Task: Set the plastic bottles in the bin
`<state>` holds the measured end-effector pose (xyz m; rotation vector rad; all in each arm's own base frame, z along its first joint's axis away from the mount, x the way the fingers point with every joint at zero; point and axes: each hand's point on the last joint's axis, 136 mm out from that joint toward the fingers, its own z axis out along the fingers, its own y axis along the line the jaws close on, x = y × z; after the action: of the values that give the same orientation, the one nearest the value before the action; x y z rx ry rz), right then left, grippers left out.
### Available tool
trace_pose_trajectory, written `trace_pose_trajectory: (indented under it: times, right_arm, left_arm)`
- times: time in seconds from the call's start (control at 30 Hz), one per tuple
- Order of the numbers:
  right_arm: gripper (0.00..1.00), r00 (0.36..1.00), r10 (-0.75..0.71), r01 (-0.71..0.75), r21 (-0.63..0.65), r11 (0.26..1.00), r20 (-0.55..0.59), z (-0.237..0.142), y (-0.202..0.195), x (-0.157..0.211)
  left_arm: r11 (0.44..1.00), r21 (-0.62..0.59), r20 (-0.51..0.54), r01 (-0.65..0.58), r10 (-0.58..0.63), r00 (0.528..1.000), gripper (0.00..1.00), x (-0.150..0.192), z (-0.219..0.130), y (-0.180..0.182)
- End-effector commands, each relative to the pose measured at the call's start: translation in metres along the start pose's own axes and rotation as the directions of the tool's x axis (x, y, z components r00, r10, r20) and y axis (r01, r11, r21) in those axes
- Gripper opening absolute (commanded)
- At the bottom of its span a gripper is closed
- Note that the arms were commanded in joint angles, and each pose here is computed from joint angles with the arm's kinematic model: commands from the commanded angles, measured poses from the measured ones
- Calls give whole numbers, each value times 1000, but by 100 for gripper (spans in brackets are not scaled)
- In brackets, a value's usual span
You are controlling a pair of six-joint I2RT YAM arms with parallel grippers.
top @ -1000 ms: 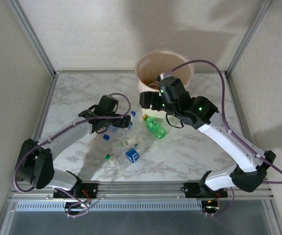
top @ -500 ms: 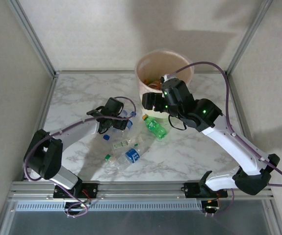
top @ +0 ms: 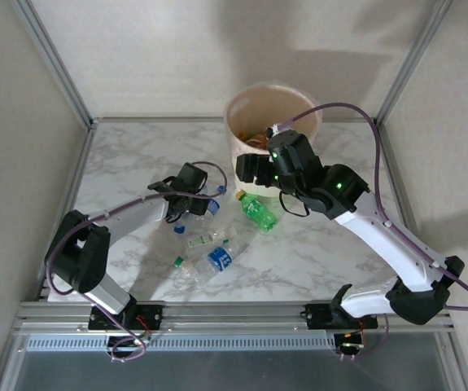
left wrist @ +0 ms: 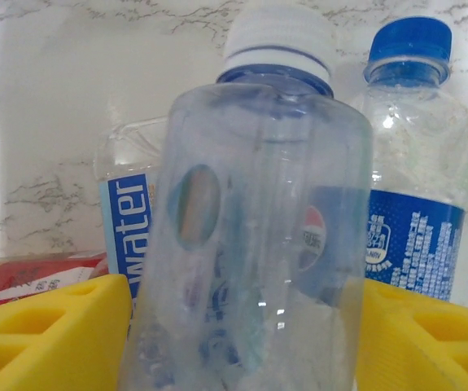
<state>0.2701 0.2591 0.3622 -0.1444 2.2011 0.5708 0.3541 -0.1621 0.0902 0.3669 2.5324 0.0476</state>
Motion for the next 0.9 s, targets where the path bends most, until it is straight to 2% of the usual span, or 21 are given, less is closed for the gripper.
trace_pose_trajectory:
  times: [0.0,0.2,0.37,0.47,0.63,0.87]
  right_arm:
    - [82,999,15,-15,22,1000,33,-7,-5,-6]
    - [82,999,13,-15,33,999,46,-9,-6,-10]
    - [82,999,3,-5,41,999,44,-8,-5,-12]
    - [82,999,0,-2,37,999,44,-5,-3,-14]
    - [82,999,-5,4,25,1000,41,-1,2,-15]
    - [82,1000,-5,4,28,1000,29,1,0,-9]
  left_arm:
    - [999,9,11,49,-50,999,66,-9,-10,-3]
    - [988,44,53,145,-147,988,65,-21,-45,0]
    - [969,73,123,236,-244,962,63,-38,-90,11]
    - [957,107,143,270,-283,948,65,-41,-102,14]
    - [954,162,55,252,-264,963,76,-24,-78,-6]
    - [941,191,-25,281,-281,959,76,-13,-41,-25]
